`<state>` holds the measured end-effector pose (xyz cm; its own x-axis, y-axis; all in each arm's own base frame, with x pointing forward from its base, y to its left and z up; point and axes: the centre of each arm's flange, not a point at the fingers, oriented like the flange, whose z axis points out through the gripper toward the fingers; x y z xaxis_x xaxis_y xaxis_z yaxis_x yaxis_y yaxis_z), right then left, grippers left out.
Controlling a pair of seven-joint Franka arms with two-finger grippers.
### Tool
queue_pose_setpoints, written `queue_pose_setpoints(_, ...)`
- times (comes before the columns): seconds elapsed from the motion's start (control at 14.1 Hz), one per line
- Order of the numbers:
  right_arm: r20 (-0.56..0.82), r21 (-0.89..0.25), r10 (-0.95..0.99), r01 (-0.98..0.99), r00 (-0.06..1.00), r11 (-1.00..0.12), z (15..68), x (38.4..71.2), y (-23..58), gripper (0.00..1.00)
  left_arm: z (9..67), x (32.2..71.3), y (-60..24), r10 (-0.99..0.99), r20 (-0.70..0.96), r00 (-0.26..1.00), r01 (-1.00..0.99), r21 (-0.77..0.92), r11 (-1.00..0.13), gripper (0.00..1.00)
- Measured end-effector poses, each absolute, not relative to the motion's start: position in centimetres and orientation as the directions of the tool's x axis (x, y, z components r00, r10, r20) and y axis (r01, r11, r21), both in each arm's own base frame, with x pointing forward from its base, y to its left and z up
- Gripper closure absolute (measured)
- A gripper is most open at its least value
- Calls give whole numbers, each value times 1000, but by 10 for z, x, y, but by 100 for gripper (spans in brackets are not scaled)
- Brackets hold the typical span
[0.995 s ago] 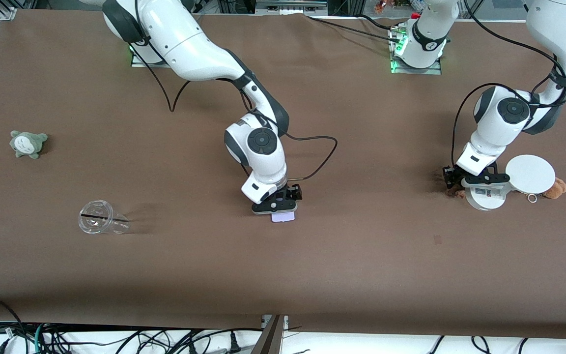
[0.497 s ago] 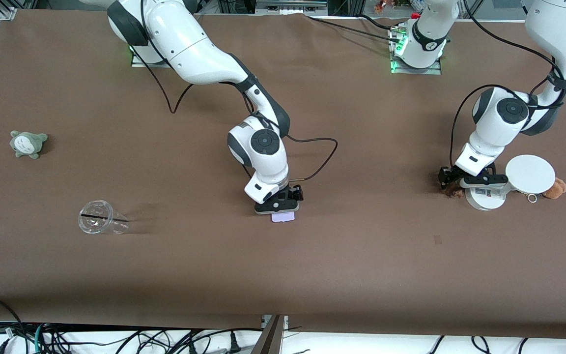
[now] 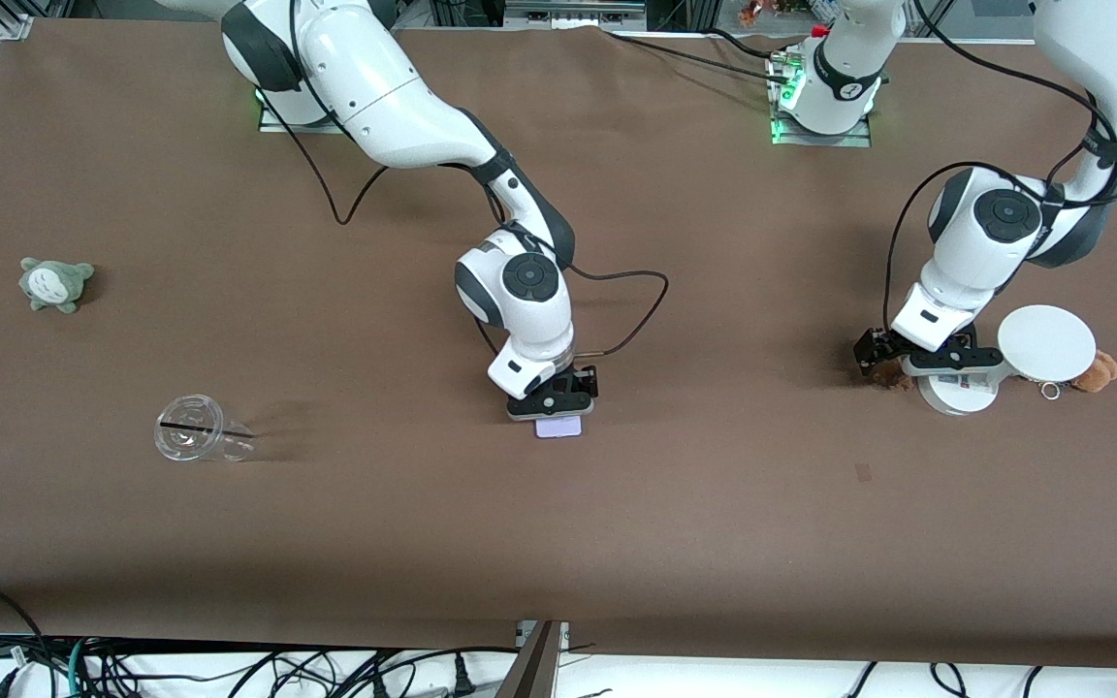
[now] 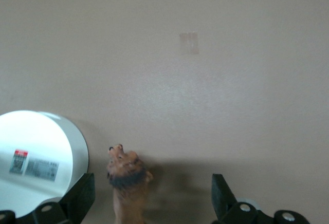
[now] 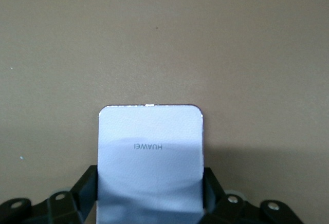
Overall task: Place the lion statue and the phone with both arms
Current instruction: 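Lower the lion beside the white disc while the right gripper grasps the phone, then lift the phone toward the glass cup while the left gripper withdraws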
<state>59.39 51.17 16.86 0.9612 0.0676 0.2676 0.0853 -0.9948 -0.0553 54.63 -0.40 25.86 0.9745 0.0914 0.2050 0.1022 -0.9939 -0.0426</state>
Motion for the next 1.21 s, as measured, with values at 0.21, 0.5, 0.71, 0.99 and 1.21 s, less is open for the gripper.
queue_pose_setpoints(0.21, 270, -50, 76, 93, 960, -994, 169, 596, 510, 16, 321, 567, -33, 185, 104, 977, 191, -50, -980, 0)
queue_pose_setpoints(0.5, 244, 15, 120, 120, 962, -993, 185, 617, 486, 16, 429, 590, -38, 276, -4, 961, 276, -36, -960, 0)
queue_pose_setpoints(0.71, 205, 47, 143, 136, 968, -990, 242, 657, 434, 16, 481, 600, -1, 282, -35, 959, 283, 12, -959, 0)
queue_pose_setpoints(0.99, 129, 14, 148, 148, 980, -989, 303, 700, 339, 16, 529, 598, 57, 307, -18, 951, 308, 46, -950, 0)
queue_pose_setpoints(1.21, 88, 24, 94, 92, 992, -995, 294, 719, 266, 16, 556, 593, 52, 298, -6, 954, 298, 41, -954, 0)
